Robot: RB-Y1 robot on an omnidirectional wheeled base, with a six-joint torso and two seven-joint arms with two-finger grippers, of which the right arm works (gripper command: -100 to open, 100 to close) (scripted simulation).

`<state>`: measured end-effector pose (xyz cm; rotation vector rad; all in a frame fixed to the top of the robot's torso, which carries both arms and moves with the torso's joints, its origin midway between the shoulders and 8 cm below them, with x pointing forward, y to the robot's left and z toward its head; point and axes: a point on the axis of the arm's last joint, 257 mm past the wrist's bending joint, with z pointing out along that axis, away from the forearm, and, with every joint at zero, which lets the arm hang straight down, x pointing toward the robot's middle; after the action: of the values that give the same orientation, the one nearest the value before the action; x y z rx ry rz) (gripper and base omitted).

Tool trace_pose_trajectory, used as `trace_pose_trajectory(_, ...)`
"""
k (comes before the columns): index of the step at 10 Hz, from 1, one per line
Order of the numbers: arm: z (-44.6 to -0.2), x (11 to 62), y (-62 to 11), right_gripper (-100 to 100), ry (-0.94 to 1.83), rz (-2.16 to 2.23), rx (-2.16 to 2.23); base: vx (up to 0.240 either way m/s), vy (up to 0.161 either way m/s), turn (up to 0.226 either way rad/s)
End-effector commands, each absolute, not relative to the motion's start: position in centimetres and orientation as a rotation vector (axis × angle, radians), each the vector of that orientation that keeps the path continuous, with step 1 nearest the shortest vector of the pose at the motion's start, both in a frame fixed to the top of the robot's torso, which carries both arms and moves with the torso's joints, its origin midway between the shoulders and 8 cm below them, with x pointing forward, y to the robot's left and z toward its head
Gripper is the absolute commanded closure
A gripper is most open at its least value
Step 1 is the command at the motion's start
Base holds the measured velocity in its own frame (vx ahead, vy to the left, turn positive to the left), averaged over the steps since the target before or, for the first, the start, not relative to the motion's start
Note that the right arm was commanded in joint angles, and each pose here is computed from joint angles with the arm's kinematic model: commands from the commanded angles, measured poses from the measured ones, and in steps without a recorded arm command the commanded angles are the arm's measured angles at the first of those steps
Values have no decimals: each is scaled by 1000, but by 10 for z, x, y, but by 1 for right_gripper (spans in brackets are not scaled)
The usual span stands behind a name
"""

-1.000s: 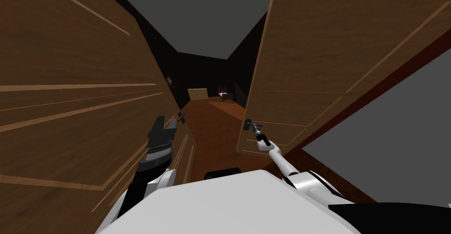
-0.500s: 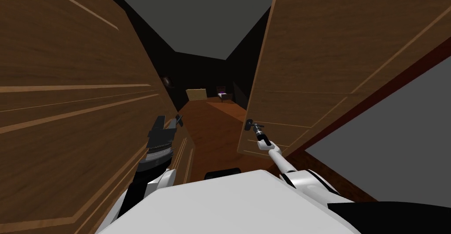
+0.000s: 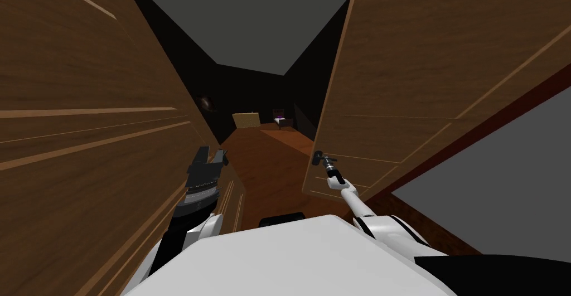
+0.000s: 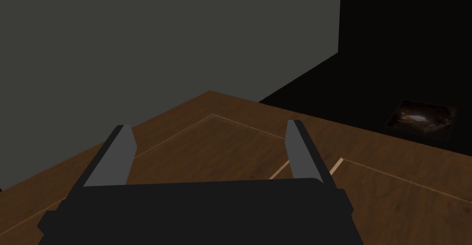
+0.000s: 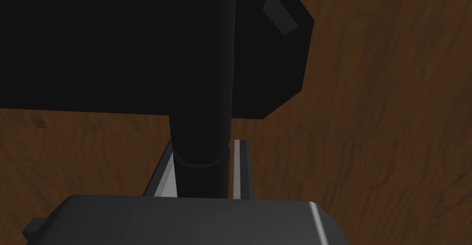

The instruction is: Push the door open

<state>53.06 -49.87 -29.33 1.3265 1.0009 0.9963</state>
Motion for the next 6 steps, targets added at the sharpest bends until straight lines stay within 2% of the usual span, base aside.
trace_pose_trajectory(1,-290,529,-512,100,976,974,1331,150,88,-63)
trace_pose_trajectory(4,-292,526,-522,100,952,952,1352,179,71,-63)
trace_pose_trajectory(6,-294,522,-529,100,944,938,1360,103,25,-40)
